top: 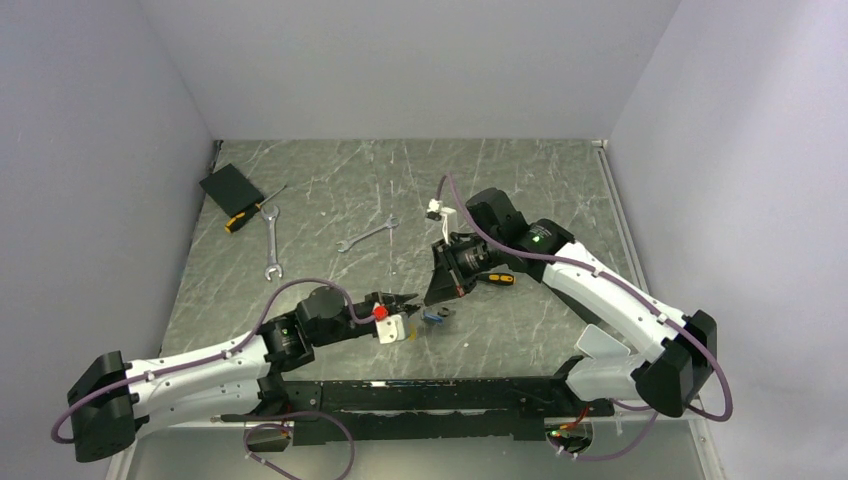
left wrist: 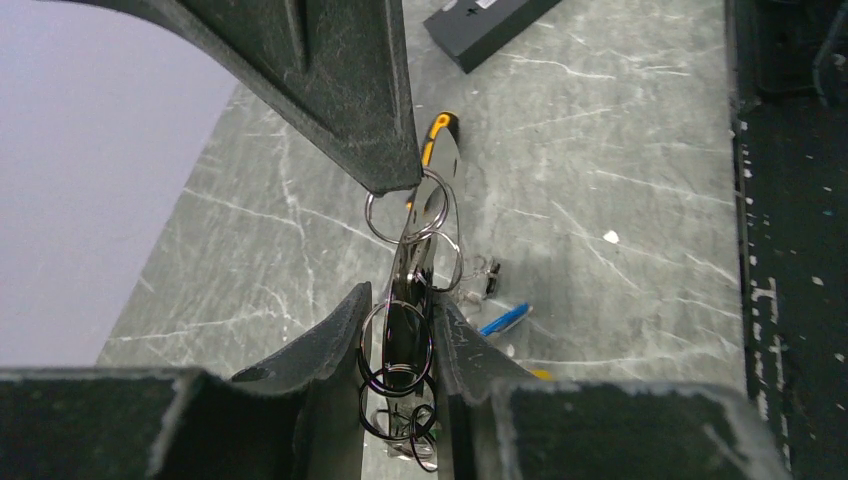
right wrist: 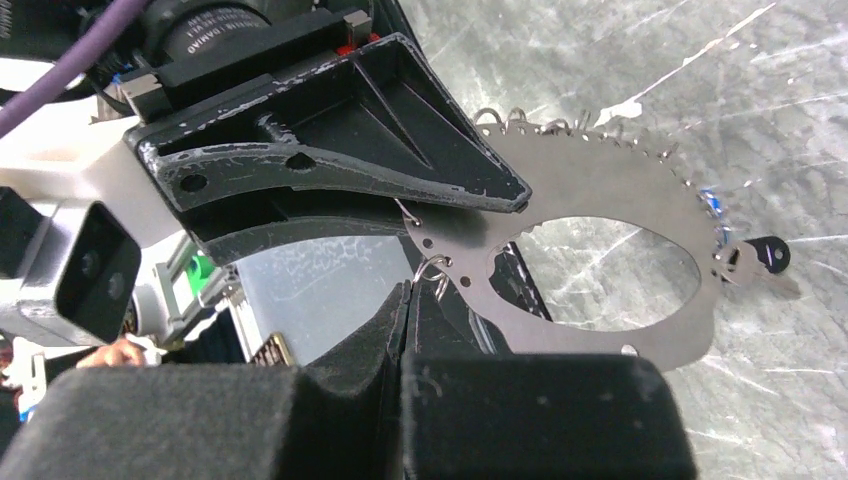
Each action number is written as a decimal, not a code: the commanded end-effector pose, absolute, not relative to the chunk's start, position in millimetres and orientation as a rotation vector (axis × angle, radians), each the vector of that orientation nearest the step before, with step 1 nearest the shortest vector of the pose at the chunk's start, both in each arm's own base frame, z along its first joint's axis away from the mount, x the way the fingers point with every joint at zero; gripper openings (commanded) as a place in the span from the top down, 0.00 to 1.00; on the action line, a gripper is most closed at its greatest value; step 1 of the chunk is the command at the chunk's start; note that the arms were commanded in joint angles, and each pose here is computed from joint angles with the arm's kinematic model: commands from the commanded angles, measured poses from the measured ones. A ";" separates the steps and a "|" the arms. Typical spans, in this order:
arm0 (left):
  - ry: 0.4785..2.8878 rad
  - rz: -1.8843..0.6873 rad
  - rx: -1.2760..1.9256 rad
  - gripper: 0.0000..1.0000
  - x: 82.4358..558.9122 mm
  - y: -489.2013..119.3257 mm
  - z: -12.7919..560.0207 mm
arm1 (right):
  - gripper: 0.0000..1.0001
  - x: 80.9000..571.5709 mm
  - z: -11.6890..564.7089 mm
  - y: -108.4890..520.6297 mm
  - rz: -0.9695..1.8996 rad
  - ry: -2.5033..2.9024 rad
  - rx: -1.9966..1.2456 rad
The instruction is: Put the keys on the keyring
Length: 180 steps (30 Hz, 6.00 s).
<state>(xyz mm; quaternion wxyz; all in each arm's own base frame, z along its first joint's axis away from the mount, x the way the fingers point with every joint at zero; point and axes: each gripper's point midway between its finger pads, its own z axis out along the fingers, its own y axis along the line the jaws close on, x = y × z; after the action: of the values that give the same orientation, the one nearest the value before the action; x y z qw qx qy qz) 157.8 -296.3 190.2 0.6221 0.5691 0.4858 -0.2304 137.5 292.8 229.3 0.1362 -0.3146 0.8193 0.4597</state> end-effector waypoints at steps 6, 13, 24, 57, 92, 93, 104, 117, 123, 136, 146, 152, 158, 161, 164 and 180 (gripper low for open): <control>1.109 -0.555 1.296 1.00 156.4 -298.3 223.3 | 1.00 124.3 222.0 283.6 1.249 2.372 -1.107; 1.159 -0.613 1.231 1.00 157.9 -295.3 230.0 | 1.00 119.0 212.1 286.2 1.179 2.377 -1.181; 1.180 -0.644 1.260 1.00 153.6 -297.6 222.1 | 1.00 131.0 222.2 299.8 1.186 2.314 -1.139; 1.169 -0.732 0.954 1.00 169.5 -300.3 254.7 | 0.39 170.4 285.8 270.6 1.041 1.850 -0.678; 1.208 -0.691 0.772 1.00 193.8 -295.0 259.0 | 0.55 166.5 274.6 280.7 1.333 1.824 -0.328; 1.209 -0.692 0.771 1.00 194.0 -295.1 258.8 | 0.55 165.2 272.7 282.2 1.347 1.827 -0.331; 1.196 -0.710 0.758 1.00 191.7 -294.3 264.0 | 0.60 169.4 267.9 287.9 1.362 1.836 -0.314; 1.175 -0.727 0.744 1.00 189.6 -293.6 265.9 | 0.61 170.5 257.5 289.0 1.377 1.865 -0.272; 1.166 -0.729 0.743 1.00 188.2 -292.2 268.0 | 0.62 176.2 259.6 289.1 1.353 1.859 -0.261; 1.154 -0.745 0.747 1.00 185.2 -292.8 266.6 | 0.68 181.6 269.8 290.0 1.379 1.803 -0.219; 1.156 -0.753 0.746 1.00 184.0 -292.4 265.6 | 0.75 185.1 269.2 295.1 1.391 1.807 -0.218; 1.154 -0.755 0.743 1.00 183.6 -291.9 266.2 | 0.83 186.5 265.3 295.4 1.371 1.823 -0.229; 1.153 -0.748 0.750 1.00 183.6 -291.3 266.3 | 1.00 186.8 265.7 293.0 1.315 1.833 -0.286; 1.160 -0.739 0.760 1.00 184.1 -291.4 264.3 | 1.00 186.3 264.7 292.1 1.272 1.852 -0.338; 1.164 -0.732 0.768 1.00 184.1 -290.9 263.1 | 1.00 185.1 258.4 291.7 1.221 1.905 -0.401; 1.156 -0.733 0.869 1.00 175.4 -296.2 255.6 | 1.00 170.9 248.8 299.8 1.107 2.048 -0.813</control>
<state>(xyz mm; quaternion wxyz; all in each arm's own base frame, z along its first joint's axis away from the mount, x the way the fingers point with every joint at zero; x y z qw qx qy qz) 178.7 -294.4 215.6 0.6536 0.3981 0.5632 -0.3115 180.1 302.6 239.0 0.3392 -0.2579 0.7954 0.4309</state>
